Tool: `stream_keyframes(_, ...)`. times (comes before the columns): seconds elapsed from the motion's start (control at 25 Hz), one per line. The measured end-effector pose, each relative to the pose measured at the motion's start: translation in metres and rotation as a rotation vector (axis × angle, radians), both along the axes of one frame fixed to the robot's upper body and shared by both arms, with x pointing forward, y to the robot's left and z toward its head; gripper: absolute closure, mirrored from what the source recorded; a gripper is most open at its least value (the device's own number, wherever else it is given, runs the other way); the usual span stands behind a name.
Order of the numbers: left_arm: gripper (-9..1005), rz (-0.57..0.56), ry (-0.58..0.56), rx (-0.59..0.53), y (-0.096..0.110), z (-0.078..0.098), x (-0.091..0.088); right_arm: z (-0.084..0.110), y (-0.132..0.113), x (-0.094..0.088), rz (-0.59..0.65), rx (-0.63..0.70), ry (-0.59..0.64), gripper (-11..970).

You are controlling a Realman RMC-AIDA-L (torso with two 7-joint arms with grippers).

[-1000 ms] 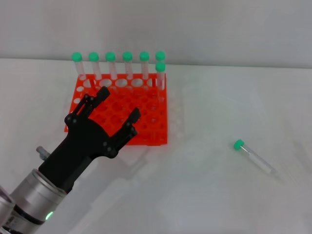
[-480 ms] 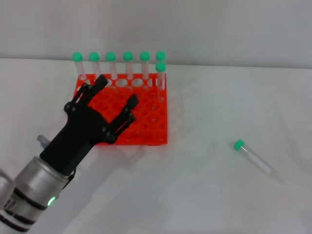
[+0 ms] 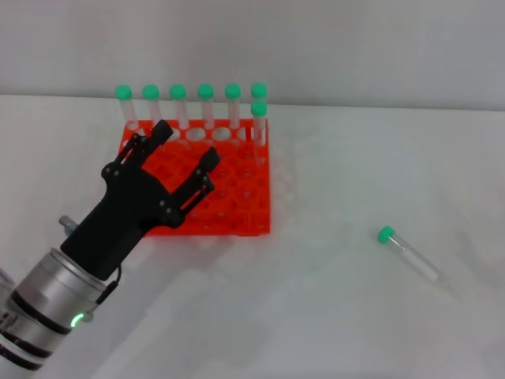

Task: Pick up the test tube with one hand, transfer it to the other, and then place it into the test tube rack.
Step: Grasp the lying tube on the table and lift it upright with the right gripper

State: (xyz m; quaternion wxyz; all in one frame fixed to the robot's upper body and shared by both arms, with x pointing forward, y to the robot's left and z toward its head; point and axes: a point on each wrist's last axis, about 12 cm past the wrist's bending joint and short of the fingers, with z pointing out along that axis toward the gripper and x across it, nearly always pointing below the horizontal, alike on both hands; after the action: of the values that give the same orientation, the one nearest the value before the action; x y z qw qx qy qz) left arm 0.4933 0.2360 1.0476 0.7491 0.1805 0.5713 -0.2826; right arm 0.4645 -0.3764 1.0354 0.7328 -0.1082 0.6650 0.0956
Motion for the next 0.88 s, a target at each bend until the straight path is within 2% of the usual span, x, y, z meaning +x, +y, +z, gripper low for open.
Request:
stream_keyframes(0.2, 196, 0.008, 0.012, -0.005, 0.004, -0.002, -0.002, 0.013, 0.005, 0.006, 0.231, -0.037, 0.055, 114)
stream_keyframes(0.36, 196, 0.044, 0.022, 0.003, 0.012, -0.006, -0.009, 0.038, 0.007, 0.025, 0.423, -0.038, 0.161, 116)
stream_keyframes(0.44, 196, 0.069, 0.032, 0.003, 0.017, -0.009, -0.012, 0.051, 0.009, 0.033, 0.488, -0.059, 0.215, 151)
stream_keyframes(0.6, 196, 0.089, 0.047, 0.004, 0.021, -0.012, -0.016, 0.079, 0.013, 0.049, 0.561, -0.101, 0.348, 222)
stream_keyframes(0.88, 197, 0.142, 0.086, 0.014, 0.033, -0.020, -0.024, 0.115, 0.033, 0.071, 0.575, -0.213, 0.556, 222)
